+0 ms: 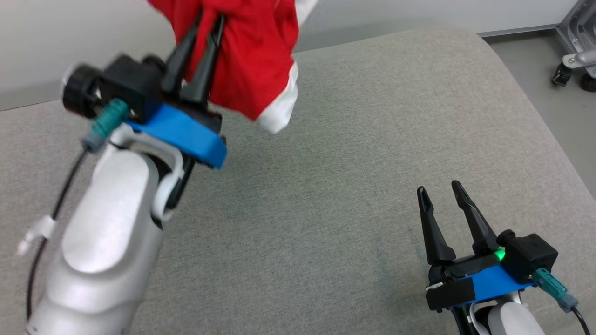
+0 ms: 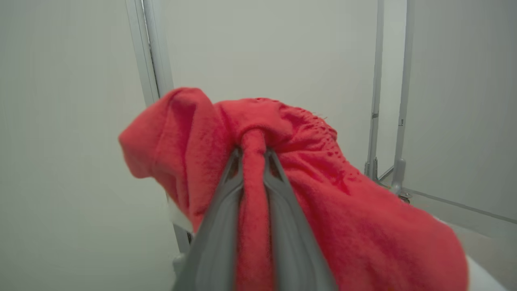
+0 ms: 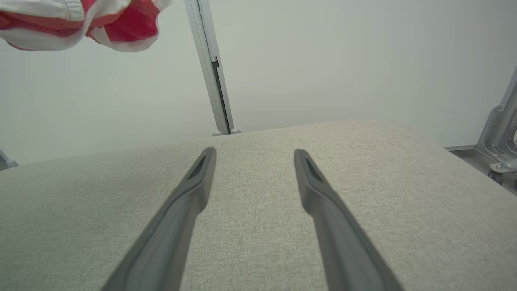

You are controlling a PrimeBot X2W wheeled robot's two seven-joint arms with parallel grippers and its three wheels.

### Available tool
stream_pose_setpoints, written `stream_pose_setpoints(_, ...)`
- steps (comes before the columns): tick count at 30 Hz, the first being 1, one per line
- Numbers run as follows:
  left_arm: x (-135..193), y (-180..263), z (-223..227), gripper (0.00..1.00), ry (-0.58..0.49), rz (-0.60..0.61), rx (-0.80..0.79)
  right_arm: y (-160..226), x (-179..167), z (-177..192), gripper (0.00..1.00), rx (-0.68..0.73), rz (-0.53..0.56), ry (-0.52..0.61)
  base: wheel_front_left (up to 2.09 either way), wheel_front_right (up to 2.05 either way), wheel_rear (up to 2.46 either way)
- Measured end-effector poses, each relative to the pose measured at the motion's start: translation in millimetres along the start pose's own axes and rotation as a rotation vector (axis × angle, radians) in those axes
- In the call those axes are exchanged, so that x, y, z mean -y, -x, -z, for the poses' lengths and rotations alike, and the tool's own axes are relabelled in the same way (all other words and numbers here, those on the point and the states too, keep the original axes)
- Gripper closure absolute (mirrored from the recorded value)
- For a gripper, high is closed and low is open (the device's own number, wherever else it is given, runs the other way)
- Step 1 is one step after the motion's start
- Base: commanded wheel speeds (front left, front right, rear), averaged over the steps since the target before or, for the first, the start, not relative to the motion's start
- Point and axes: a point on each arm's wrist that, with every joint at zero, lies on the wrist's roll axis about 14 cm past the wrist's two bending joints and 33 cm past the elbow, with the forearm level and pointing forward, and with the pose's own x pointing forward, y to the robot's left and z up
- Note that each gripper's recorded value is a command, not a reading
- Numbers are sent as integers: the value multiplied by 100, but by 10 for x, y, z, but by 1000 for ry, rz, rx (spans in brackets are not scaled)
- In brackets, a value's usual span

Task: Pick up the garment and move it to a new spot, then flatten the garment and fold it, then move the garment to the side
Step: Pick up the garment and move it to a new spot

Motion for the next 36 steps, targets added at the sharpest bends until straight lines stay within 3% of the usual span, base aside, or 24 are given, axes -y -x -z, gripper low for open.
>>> stream_pose_setpoints(11, 392, 523, 1236, 100, 129, 1, -282, 6, -27, 28, 0, -9, -7, -2, 0, 0, 0)
stream_pose_setpoints(12, 412, 576, 1315, 80, 132, -2, -304, 5, -39, 33, 0, -10, -11, -3, 0, 0, 0)
stream_pose_setpoints(13, 426, 623, 1381, 51, 135, -6, -323, 4, -49, 36, 0, -11, -14, -4, 0, 0, 0)
stream_pose_setpoints(14, 445, 671, 1439, 0, 143, -11, -340, 4, -60, 40, 0, -12, -17, -4, 0, 0, 0)
stream_pose_setpoints(21, 397, 763, 1347, 0, 163, -74, -313, 13, -150, 24, 0, -6, -44, -12, 0, 0, 0)
stream_pose_setpoints(26, 167, 873, 984, 0, 157, -180, -199, 34, -275, 40, 0, -9, -79, -25, 0, 0, 0)
stream_pose_setpoints(36, -423, 1561, 467, 0, 72, -428, -64, -18, -529, 78, 0, -16, -154, -44, 0, 0, 0)
